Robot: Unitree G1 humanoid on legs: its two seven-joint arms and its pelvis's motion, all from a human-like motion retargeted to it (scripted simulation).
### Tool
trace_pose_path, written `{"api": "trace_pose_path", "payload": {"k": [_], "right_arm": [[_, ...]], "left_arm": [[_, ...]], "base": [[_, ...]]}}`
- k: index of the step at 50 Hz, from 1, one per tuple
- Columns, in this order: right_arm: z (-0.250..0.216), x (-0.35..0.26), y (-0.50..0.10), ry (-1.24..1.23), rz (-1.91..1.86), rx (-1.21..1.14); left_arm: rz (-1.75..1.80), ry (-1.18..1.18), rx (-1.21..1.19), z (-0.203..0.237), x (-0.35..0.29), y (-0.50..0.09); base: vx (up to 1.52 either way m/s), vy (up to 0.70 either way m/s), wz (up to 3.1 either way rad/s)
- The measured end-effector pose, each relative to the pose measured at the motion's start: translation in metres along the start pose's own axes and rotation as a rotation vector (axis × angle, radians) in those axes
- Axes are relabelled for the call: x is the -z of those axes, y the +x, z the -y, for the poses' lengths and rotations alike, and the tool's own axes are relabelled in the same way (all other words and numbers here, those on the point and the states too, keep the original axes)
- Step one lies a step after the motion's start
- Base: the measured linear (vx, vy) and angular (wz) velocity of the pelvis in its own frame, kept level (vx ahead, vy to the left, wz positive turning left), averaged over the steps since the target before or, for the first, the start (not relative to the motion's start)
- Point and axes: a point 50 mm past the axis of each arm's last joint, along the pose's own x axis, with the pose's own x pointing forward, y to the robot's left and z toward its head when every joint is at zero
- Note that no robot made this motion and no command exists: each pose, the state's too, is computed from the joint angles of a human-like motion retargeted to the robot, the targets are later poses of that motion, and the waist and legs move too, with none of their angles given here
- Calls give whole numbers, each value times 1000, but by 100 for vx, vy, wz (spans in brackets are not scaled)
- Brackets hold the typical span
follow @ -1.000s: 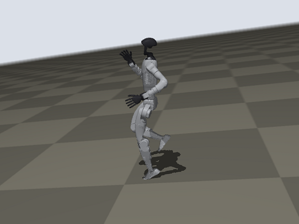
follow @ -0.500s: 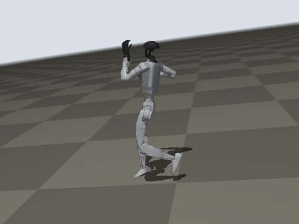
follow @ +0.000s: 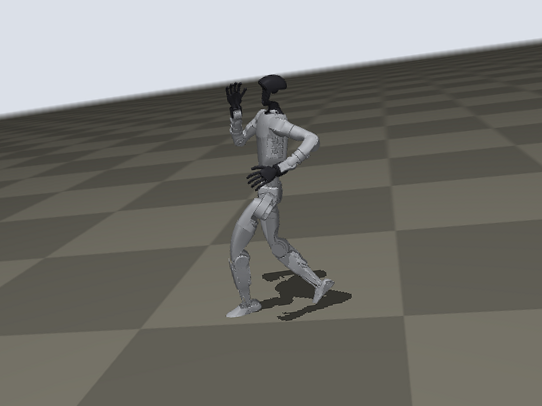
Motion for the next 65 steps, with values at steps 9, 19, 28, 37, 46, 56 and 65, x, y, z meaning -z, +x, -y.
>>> {"api": "trace_pose_path", "payload": {"k": [9,19,28,37,46,56,65], "right_arm": [[21,21,-36,-207,-175,-110],[149,41,-222,-722,-1168,-163],[141,-118,-375,-431,-2104,274],[128,-90,-389,-492,-2121,243],[97,117,-77,-346,-677,199],[10,-26,-14,101,-47,-251],[82,69,-163,-149,-955,111]], "left_arm": [[478,-244,-281,27,-86,72],[1920,-752,-630,-25,-376,-21],[2128,-1099,-150,-32,-404,-65],[1382,-1009,46,56,-340,47],[420,-852,-280,50,-86,55],[264,-479,-176,-6,-70,-6],[660,-547,-133,48,-137,56]], "base": [[62,-10,195],[38,-9,307],[49,4,430],[36,-19,377],[19,1,6],[60,34,98],[51,21,68]]}}
